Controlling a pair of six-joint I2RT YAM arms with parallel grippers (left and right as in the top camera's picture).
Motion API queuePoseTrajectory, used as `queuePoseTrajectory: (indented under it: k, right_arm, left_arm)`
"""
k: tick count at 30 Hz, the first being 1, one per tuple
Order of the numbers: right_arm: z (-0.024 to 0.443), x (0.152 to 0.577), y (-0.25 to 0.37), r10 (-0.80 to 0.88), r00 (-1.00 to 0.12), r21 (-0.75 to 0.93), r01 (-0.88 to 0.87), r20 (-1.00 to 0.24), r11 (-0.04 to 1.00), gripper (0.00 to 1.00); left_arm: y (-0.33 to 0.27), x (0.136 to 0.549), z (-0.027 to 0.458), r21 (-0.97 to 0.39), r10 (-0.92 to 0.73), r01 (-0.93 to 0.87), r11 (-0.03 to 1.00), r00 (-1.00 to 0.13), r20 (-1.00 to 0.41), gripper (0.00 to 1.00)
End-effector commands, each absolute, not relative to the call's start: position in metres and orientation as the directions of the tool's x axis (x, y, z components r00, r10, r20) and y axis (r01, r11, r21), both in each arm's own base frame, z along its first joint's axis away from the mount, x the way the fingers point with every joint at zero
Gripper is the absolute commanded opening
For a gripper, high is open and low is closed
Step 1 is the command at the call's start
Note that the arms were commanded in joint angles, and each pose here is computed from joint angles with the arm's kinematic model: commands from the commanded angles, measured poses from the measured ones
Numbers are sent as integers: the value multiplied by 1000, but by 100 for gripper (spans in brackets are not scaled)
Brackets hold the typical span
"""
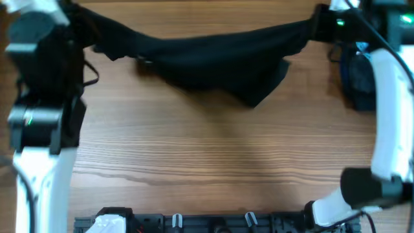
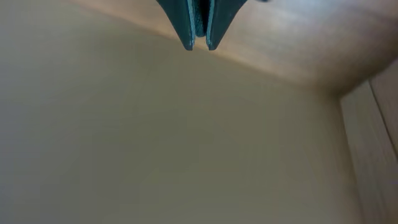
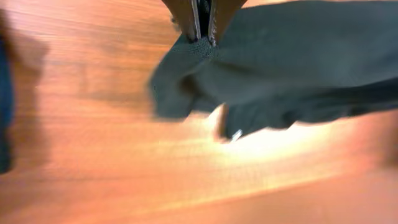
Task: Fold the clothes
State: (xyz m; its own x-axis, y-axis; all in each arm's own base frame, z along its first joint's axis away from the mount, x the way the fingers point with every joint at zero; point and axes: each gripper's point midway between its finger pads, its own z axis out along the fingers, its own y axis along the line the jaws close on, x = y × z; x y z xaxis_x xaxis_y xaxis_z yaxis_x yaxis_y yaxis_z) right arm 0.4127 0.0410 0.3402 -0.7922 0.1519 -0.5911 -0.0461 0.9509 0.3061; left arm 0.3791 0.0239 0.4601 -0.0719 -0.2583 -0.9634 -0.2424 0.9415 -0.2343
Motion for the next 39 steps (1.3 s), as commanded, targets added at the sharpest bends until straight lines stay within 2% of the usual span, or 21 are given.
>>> queuePoseTrajectory:
  k: [1, 6, 9, 15, 18, 21, 24, 28, 33, 34, 37, 39]
  right_arm:
    - [395, 382, 24, 125, -688, 251, -86, -715, 964, 4]
    - [432, 344, 18, 111, -606, 207, -90, -788, 974, 4]
    - [441, 339, 17, 100, -580, 190, -97, -808, 977, 4]
    - [425, 369, 8, 91, -599, 163, -66, -795, 984, 4]
    - [420, 411, 8, 65, -562, 146, -100, -825, 984, 4]
    - [424, 452, 14, 62, -491, 159, -158, -869, 975, 4]
    - [447, 475, 22, 54, -372, 148, -229, -927, 962, 4]
    - [491, 481, 21, 14, -204, 67, -255, -979, 965, 4]
    - [513, 482, 25, -36, -106, -4, -287, -994, 958, 4]
    - [512, 483, 25, -40, -108, -7, -291, -993, 957, 4]
    - [494, 484, 25, -62, -166, -11, -294, -984, 956, 4]
    - [464, 484, 24, -85, -268, -1, -299, -960, 954, 4]
  left_arm:
    - [35, 323, 523, -291, -271, -228, 929, 113, -956, 4]
    - [36, 274, 548, -314, -277, -196, 929, 192, -941, 4]
    - [35, 264, 552, -321, -282, -187, 929, 207, -937, 4]
    - [24, 312, 524, -292, -280, -169, 941, 91, -956, 4]
    - [20, 364, 501, -279, -277, -184, 942, 39, -960, 4]
    - [16, 420, 493, -289, -279, -164, 943, 81, -957, 4]
    - [11, 453, 499, -304, -284, -122, 945, 157, -946, 4]
    - [2, 458, 534, -248, -227, -59, 967, 239, -944, 4]
    - [-3, 442, 578, -134, -114, -41, 990, 316, -942, 4]
    - [-3, 442, 578, -131, -112, -42, 991, 310, -944, 4]
    - [-8, 450, 550, -116, -106, -38, 992, 198, -974, 4]
    - [-12, 459, 507, -106, -105, -43, 993, 33, -994, 4]
